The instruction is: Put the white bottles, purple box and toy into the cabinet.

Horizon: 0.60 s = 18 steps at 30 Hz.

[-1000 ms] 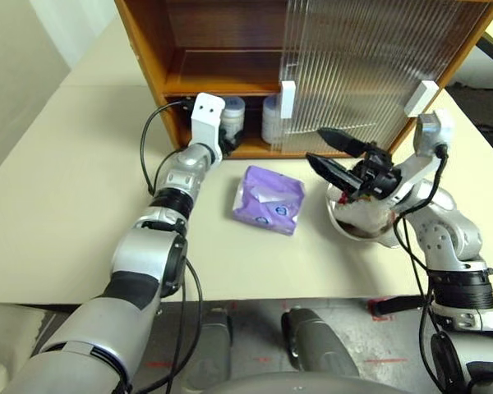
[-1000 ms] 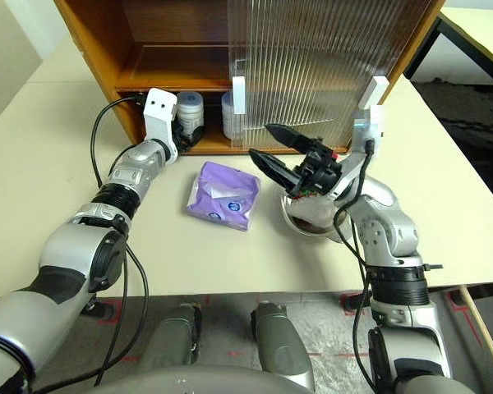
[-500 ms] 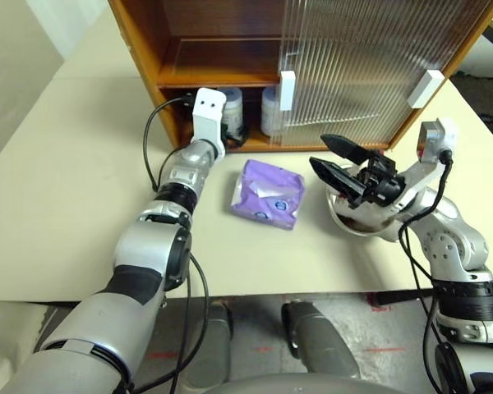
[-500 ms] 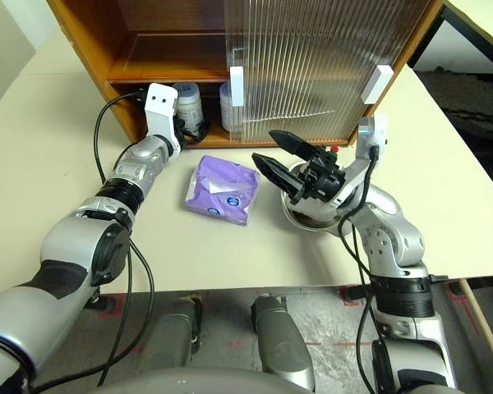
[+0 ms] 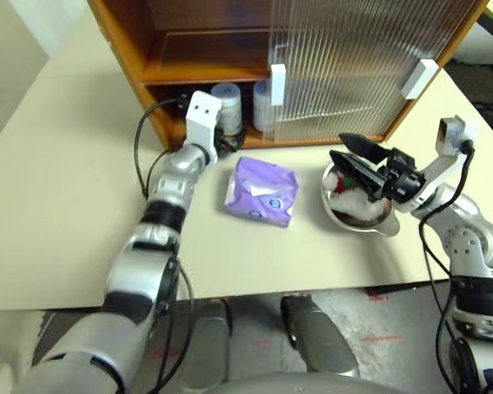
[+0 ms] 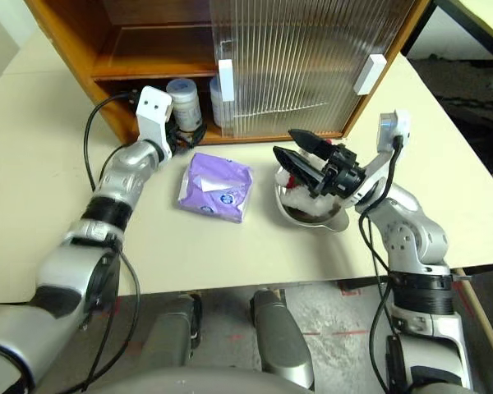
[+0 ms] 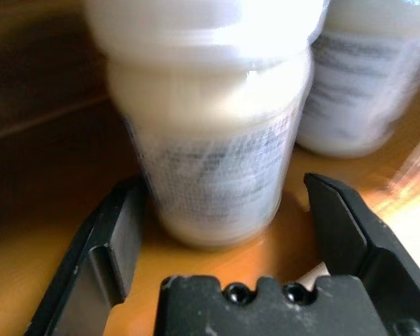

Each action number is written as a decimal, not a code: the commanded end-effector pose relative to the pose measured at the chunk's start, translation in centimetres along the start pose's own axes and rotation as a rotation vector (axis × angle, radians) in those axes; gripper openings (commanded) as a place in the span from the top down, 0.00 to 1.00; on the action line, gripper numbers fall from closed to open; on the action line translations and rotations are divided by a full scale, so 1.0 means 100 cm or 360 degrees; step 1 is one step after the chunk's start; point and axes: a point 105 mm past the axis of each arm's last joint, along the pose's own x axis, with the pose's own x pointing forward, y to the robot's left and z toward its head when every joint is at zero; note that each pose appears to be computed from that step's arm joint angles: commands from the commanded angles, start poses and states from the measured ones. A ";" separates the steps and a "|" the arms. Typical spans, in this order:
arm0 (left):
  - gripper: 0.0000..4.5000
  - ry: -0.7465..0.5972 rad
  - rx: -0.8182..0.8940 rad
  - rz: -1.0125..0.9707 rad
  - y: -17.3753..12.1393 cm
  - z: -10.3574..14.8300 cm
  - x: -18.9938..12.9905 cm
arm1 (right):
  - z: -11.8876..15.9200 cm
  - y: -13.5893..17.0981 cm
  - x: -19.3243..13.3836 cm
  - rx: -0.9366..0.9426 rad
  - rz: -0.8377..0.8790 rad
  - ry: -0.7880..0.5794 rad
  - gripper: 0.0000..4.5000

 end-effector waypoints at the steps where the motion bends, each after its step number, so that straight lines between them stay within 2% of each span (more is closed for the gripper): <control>1: 0.00 0.0264 0.0072 -0.0057 -0.013 -0.034 -0.027 | -0.006 -0.006 -0.004 0.0026 -0.0021 0.0024 0.00; 5: 0.00 0.0270 0.0194 -0.0091 -0.007 -0.025 -0.049 | -0.001 -0.010 0.004 0.0061 -0.0024 -0.0051 0.00; 12: 0.00 0.0306 0.0111 -0.0080 0.003 -0.023 -0.071 | -0.006 -0.009 0.004 0.0026 -0.0007 -0.0002 0.00; 15: 0.00 0.0236 -0.0004 -0.0065 0.007 -0.021 -0.082 | -0.004 -0.011 0.003 0.0050 -0.0055 -0.0060 0.00; 18: 0.00 0.0118 -0.0305 -0.0082 0.011 -0.010 -0.090 | -0.009 -0.007 0.007 0.0016 -0.0005 -0.0021 0.00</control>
